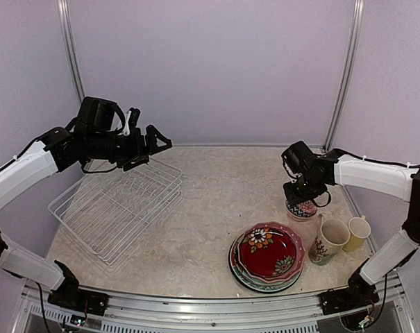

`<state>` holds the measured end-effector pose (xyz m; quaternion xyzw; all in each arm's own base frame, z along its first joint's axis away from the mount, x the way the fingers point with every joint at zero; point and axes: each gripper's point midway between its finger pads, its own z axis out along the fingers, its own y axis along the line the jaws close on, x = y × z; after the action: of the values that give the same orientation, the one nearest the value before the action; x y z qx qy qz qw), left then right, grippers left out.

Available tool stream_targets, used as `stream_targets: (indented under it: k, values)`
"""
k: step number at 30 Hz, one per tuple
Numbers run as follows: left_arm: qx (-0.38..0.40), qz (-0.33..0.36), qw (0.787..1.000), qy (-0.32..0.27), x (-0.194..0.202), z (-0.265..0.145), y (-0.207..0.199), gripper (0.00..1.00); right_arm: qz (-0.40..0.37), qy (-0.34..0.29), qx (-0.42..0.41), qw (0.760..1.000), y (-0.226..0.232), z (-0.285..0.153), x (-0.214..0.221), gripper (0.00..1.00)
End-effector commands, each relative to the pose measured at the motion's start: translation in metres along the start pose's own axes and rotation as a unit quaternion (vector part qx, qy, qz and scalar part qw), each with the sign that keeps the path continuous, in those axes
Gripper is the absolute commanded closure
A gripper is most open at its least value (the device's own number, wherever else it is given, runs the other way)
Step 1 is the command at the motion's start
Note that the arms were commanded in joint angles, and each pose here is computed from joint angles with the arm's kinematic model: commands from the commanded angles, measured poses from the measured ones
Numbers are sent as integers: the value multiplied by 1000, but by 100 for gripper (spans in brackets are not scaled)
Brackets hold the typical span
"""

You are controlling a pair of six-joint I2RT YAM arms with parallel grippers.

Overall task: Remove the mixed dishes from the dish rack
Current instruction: Place the bowl in the bowl.

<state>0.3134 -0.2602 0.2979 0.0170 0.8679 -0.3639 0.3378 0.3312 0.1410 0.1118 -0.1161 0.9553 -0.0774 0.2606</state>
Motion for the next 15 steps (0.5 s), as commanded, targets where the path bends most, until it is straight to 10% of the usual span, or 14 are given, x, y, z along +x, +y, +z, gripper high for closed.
stream_targets:
  k: [1, 15]
  values:
    - [-18, 37, 998, -44, -19, -34, -8, 1, 13, -70, 0, 997, -17, -44, -30, 48]
    - [-55, 94, 975, -194, -63, -135, -18, 1, 45, -336, -105, 935, -43, -199, -73, 2]
